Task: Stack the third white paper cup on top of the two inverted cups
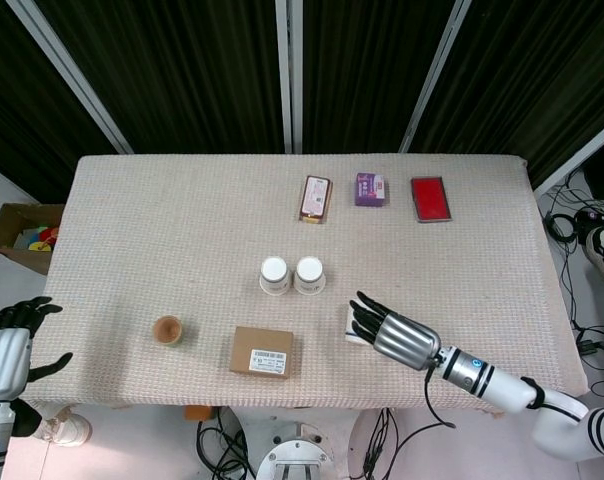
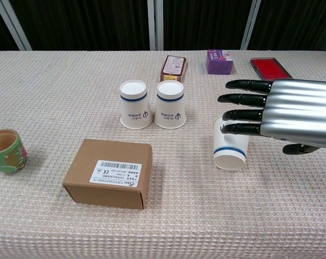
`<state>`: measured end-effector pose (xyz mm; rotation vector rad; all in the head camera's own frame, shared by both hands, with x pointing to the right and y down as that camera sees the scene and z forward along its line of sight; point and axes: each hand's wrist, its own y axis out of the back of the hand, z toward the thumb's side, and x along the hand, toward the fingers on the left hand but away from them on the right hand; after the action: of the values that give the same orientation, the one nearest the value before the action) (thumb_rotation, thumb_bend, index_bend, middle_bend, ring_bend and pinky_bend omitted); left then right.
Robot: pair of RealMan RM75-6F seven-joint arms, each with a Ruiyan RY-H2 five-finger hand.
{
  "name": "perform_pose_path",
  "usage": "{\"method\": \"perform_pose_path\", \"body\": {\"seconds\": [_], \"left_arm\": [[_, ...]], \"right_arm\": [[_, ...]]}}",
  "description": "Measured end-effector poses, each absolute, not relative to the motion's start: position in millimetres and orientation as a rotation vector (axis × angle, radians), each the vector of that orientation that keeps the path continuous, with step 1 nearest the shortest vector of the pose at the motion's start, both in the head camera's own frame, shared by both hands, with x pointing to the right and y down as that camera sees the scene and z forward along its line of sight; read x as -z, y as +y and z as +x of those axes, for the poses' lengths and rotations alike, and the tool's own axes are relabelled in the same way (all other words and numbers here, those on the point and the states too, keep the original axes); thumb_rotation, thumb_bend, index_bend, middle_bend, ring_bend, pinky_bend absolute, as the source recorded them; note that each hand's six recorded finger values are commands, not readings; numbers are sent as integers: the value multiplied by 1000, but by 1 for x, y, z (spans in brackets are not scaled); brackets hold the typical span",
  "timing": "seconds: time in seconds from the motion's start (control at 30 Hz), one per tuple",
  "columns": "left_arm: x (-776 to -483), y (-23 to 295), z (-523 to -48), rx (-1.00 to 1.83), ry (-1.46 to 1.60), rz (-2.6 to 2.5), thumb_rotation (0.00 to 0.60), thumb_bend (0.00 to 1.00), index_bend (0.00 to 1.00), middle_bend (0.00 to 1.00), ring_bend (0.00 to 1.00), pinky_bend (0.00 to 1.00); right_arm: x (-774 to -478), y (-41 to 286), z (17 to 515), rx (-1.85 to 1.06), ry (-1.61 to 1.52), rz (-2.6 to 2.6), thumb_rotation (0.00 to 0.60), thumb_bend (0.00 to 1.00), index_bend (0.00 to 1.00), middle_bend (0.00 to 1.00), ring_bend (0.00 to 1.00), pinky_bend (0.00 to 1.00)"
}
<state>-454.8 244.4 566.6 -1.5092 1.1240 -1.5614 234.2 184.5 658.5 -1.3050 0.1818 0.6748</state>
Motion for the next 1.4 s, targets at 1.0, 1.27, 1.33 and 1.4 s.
{"method": "perform_pose_path", "body": {"seconds": [1.0, 1.27, 1.33, 1.4], "left_arm": [[-567, 250, -470, 1584, 1178, -1528, 600, 49, 315, 227, 213, 230], [-568, 249, -467, 1574, 1168, -1539, 600, 49, 317, 227, 213, 230], [-569, 249, -466, 1572, 1161, -1544, 600, 49, 318, 227, 213, 230], [-569, 249, -464, 1569, 1155, -1549, 600, 50, 318, 227, 214, 230]], "right_arm": [[-675, 185, 206, -575, -19, -1449, 600, 177, 547, 426, 191, 89], [-644, 165, 207, -601, -356, -1731, 600, 177, 554, 429, 191, 96], [-637, 156, 206, -604, -476, -1843, 600, 177, 554, 428, 190, 98], [-631, 146, 205, -603, -605, -1963, 600, 177, 555, 427, 190, 98]]}}
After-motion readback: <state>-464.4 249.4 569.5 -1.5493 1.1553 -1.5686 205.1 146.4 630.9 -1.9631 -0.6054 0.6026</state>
